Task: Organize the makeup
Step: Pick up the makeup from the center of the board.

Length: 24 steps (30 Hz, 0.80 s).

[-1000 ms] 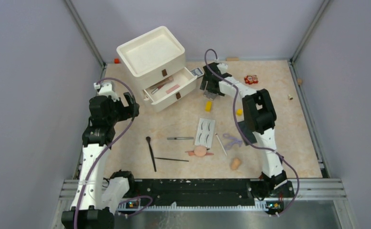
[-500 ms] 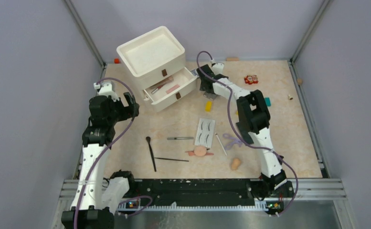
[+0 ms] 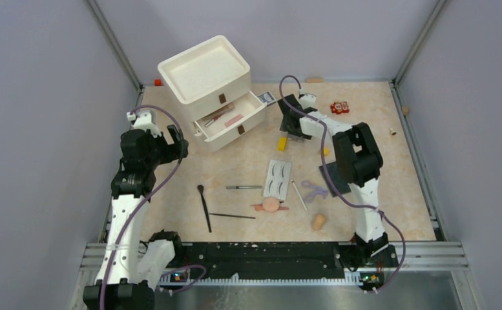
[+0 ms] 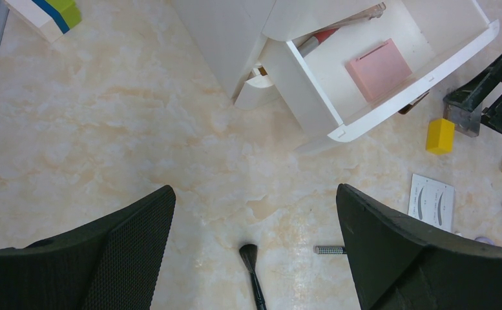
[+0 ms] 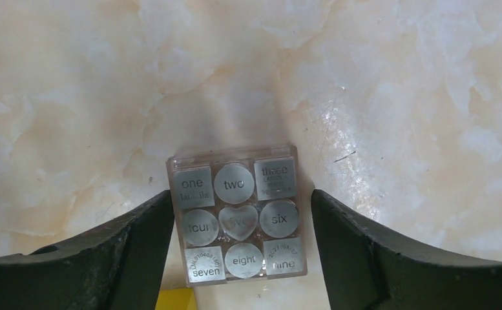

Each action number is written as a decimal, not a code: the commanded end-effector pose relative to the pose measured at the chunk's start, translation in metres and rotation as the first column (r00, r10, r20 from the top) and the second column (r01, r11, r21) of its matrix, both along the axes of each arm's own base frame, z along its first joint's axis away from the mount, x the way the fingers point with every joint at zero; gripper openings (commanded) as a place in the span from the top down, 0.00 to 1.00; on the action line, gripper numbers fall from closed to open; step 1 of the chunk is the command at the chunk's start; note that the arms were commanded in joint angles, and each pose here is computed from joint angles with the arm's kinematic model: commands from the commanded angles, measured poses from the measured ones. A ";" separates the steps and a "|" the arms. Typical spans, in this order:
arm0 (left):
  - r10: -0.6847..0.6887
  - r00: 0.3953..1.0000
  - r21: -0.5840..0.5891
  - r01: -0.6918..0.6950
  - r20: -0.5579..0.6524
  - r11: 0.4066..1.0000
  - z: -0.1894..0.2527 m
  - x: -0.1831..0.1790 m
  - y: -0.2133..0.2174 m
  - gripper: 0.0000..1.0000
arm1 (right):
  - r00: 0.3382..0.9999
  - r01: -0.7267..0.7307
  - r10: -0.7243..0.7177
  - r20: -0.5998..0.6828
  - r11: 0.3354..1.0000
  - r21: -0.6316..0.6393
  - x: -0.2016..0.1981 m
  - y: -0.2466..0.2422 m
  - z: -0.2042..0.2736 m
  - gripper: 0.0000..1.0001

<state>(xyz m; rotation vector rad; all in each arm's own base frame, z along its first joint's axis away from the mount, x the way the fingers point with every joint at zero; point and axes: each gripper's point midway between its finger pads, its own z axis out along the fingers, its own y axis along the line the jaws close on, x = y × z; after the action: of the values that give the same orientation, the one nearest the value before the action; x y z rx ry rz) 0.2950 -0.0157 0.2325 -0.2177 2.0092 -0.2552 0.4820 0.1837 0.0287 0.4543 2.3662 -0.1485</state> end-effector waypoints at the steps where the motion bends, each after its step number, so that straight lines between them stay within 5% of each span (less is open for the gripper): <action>1: -0.013 0.998 -0.002 0.013 0.058 1.000 0.012 0.005 -0.002 0.01 | 0.985 -0.022 0.020 -0.173 1.000 -0.012 -0.035 -0.022 -0.035 0.28; 5: -0.010 0.998 -0.001 0.010 0.057 1.000 0.012 0.005 -0.002 0.01 | 0.985 -0.029 0.030 -0.167 1.000 0.012 -0.037 -0.029 -0.033 0.38; 8: -0.013 0.998 -0.002 0.013 0.056 1.000 0.012 0.006 -0.002 0.01 | 0.990 -0.050 0.050 -0.129 0.999 0.002 -0.035 -0.034 -0.020 0.64; 10: -0.013 0.998 -0.003 0.013 0.056 1.000 0.012 0.006 -0.002 0.01 | 0.995 -0.046 0.044 -0.086 0.999 -0.022 -0.034 -0.040 -0.002 0.72; 14: -0.016 0.998 -0.006 0.016 0.053 1.000 0.011 0.006 -0.003 0.01 | 0.998 -0.005 0.008 0.058 0.998 -0.061 -0.026 -0.055 0.058 0.75; 18: -0.014 0.998 -0.005 0.015 0.057 1.000 0.012 0.006 -0.003 0.01 | 0.967 -0.076 0.066 0.246 0.997 0.031 -0.020 -0.039 0.132 0.79; 24: -0.011 0.998 -0.003 0.011 0.060 1.000 0.013 0.005 -0.002 0.01 | 0.768 -0.428 0.291 0.571 0.896 0.118 -0.025 0.047 0.227 0.80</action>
<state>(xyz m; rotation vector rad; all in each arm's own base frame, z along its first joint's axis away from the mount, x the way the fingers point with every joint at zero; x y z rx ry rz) 0.2950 -0.0157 0.2325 -0.2177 2.0092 -0.2552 0.4531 0.1628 0.1651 0.3215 2.1323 0.0900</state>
